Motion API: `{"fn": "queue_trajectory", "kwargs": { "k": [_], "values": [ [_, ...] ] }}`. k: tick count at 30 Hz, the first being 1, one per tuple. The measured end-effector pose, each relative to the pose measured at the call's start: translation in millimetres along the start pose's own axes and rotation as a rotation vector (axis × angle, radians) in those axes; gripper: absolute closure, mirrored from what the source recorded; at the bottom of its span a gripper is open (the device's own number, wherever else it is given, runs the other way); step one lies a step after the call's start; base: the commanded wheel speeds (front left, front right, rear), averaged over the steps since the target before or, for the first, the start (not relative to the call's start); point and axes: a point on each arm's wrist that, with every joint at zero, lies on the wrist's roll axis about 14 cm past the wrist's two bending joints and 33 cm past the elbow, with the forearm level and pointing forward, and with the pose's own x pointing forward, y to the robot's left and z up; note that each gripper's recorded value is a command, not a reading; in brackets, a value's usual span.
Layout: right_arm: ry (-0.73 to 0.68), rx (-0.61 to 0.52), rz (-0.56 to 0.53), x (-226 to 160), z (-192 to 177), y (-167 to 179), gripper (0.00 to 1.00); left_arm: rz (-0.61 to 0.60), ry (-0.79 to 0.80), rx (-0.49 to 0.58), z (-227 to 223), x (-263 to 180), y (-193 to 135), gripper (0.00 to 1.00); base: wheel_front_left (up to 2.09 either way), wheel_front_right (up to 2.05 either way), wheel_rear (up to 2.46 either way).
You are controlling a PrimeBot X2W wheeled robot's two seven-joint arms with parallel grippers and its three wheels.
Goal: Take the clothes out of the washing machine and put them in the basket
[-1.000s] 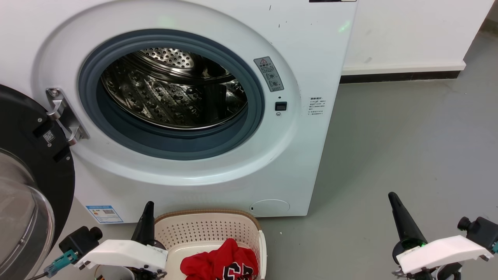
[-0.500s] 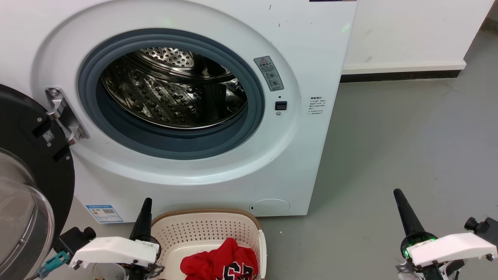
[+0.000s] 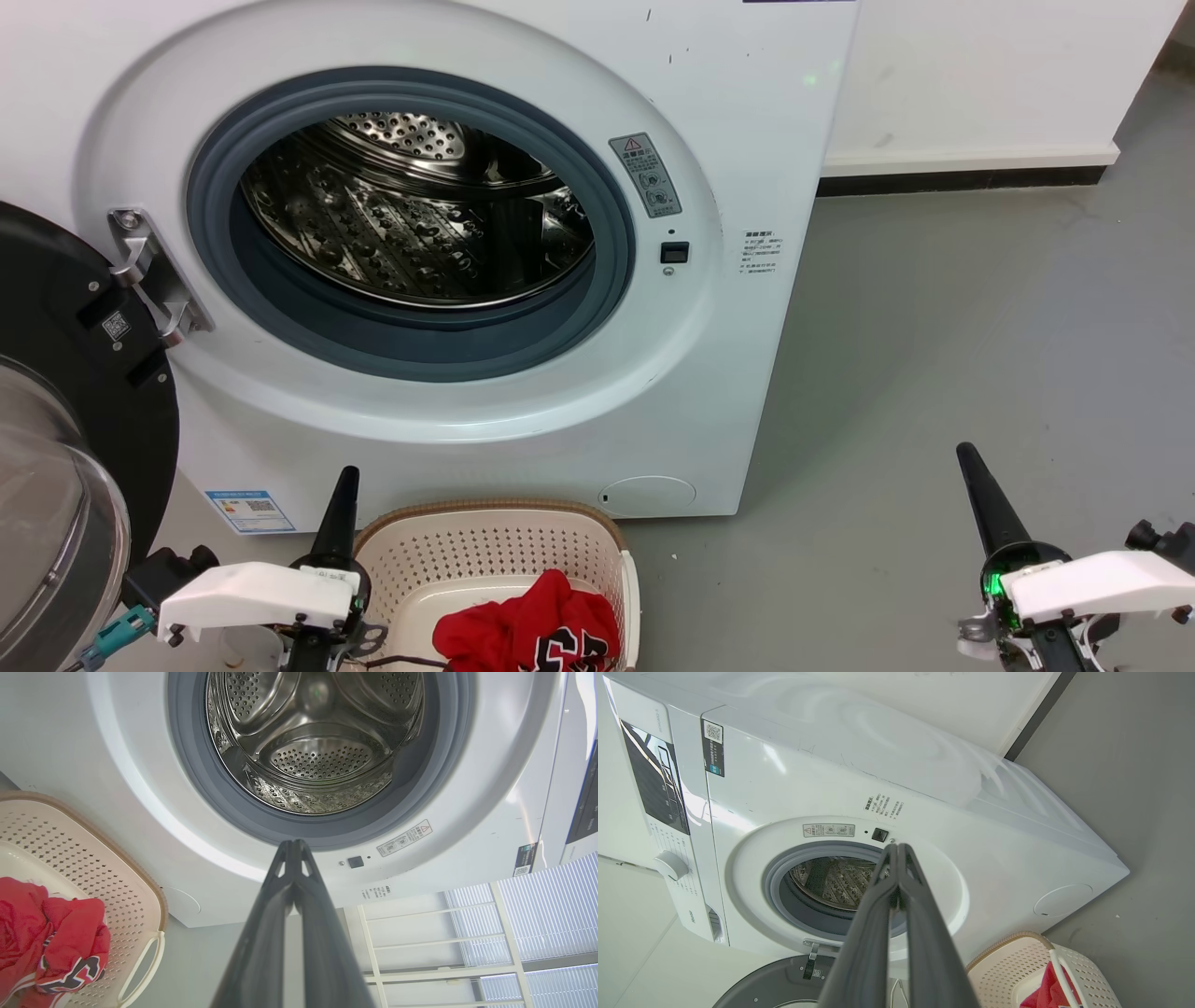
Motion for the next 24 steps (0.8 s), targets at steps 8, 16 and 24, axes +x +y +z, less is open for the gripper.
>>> {"fn": "queue_trajectory", "kwargs": {
  "k": [8, 16, 24],
  "values": [
    [-0.01, 0.075, -0.003, 2.4, 3.4, -1.2, 1.0, -0.008, -0.003, -0.079, 2.8, 1.1, -0.3, 1.0, 0.0, 0.0, 0.0],
    [-0.022, 0.144, 0.0, 5.8, 7.3, -0.8, 1.0, -0.02, -0.007, -0.152, 5.2, 1.7, -0.9, 1.0, 0.0, 0.0, 0.0],
    [-0.033, 0.21, -0.005, 6.5, 10.2, -3.7, 1.0, -0.038, -0.011, -0.22, 8.3, 4.4, -4.4, 1.0, 0.0, 0.0, 0.0]
  ]
}}
